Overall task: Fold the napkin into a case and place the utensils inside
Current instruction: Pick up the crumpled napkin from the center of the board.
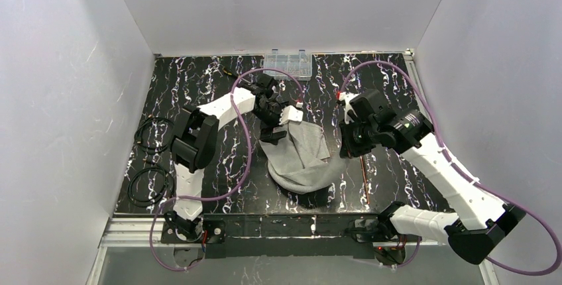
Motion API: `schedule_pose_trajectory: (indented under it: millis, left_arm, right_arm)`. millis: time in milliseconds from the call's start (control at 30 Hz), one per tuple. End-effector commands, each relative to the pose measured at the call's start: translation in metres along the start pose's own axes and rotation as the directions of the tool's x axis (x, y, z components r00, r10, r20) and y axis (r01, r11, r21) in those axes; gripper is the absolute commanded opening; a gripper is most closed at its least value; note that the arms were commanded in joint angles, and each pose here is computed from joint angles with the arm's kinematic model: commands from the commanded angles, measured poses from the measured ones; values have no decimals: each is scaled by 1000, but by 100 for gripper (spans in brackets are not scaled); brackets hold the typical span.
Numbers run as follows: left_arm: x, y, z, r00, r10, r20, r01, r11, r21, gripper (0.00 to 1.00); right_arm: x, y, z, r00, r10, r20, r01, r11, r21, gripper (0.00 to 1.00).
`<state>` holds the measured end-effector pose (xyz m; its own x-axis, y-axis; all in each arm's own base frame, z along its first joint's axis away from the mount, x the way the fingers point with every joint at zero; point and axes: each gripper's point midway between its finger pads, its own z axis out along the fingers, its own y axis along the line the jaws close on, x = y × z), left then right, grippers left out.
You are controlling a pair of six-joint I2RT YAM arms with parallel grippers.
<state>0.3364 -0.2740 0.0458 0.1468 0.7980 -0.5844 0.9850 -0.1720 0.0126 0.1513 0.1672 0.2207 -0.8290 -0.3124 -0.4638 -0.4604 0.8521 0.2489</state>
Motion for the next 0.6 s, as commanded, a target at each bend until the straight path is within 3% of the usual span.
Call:
schedule_pose_trajectory:
  millis: [0, 167, 433, 567]
  left_arm:
    - [-2, -13, -14, 999, 36, -20, -35, 999, 36, 83]
    - [16, -41, -32, 990, 143, -13, -142, 989, 49, 84]
    - [31, -68, -25, 950, 313, -15, -310, 946, 95, 86]
    - [30, -45, -9, 918, 395, -35, -396, 916, -59, 81]
  right_arm:
    - [-32, -22, -15, 992, 14, 125, -30, 991, 133, 1]
    - [-45, -34, -12, 985, 28, 168, -59, 981, 186, 1]
    - [-46, -35, -9, 983, 42, 179, -72, 984, 160, 1]
    - [-52, -31, -12, 979, 46, 199, -74, 988, 136, 1]
